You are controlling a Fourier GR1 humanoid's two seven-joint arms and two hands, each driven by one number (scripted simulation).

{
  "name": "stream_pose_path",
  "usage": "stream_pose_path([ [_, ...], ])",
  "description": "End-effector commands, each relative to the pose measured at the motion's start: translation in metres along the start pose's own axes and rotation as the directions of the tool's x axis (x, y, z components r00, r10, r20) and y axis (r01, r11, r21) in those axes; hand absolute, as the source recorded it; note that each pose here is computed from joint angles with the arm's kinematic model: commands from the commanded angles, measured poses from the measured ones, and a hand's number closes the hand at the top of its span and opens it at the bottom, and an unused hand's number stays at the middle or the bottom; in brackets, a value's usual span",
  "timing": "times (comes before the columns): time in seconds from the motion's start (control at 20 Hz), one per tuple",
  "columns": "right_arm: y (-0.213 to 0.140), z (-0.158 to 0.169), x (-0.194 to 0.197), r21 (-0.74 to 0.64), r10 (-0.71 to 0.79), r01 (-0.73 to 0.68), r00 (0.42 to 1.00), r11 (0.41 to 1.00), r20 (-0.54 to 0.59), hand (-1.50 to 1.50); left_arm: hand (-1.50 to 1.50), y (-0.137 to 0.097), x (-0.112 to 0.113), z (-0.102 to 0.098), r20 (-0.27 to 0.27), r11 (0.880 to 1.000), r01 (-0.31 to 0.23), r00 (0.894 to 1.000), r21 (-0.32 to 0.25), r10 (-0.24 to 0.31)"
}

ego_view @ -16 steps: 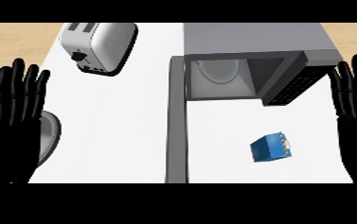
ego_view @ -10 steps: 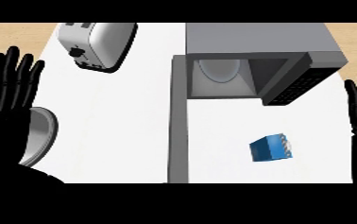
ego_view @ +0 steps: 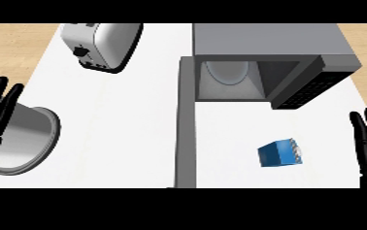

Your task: Pick up the milk, place it into the microwave and close the microwave

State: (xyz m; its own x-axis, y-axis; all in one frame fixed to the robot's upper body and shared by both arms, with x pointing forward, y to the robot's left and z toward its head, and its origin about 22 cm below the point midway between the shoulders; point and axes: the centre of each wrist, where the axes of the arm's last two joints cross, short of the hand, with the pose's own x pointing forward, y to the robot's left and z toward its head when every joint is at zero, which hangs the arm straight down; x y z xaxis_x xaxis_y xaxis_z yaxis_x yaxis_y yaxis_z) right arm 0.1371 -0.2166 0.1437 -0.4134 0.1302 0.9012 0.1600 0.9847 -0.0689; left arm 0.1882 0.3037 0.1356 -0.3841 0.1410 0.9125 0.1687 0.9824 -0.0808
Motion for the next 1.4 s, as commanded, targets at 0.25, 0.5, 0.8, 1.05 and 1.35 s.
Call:
stream_pose_path([
  [0.25,0.001,0.016,-0.001,-0.063,0.100,-0.102,0.994,0.993,-0.046,-1.50,-1.50,0.024,0.028,0.042,-0.024,0.999,-0.027,0.999,-0.018,0.026],
  [0.5,-0.011,0.023,-0.025,-0.090,0.123,-0.135,0.985,0.987,-0.124,-1.50,-1.50,0.024,0.058,0.051,-0.001,1.000,-0.022,1.000,-0.010,0.022],
  [0.8,-0.003,0.042,-0.094,-0.143,0.173,-0.202,0.966,0.969,-0.191,-1.50,-1.50,0.027,0.045,0.065,0.014,0.999,-0.045,0.999,0.011,0.044],
  [1.05,-0.043,0.038,-0.141,-0.201,0.172,-0.232,0.946,0.952,-0.276,-1.50,-1.50,0.046,0.068,0.083,0.009,1.000,-0.012,1.000,0.003,0.012],
  [1.35,-0.033,0.078,-0.174,-0.158,0.198,-0.259,0.926,0.953,-0.320,-1.50,-1.50,0.035,0.055,0.108,0.000,0.999,-0.033,0.999,0.011,0.033],
])
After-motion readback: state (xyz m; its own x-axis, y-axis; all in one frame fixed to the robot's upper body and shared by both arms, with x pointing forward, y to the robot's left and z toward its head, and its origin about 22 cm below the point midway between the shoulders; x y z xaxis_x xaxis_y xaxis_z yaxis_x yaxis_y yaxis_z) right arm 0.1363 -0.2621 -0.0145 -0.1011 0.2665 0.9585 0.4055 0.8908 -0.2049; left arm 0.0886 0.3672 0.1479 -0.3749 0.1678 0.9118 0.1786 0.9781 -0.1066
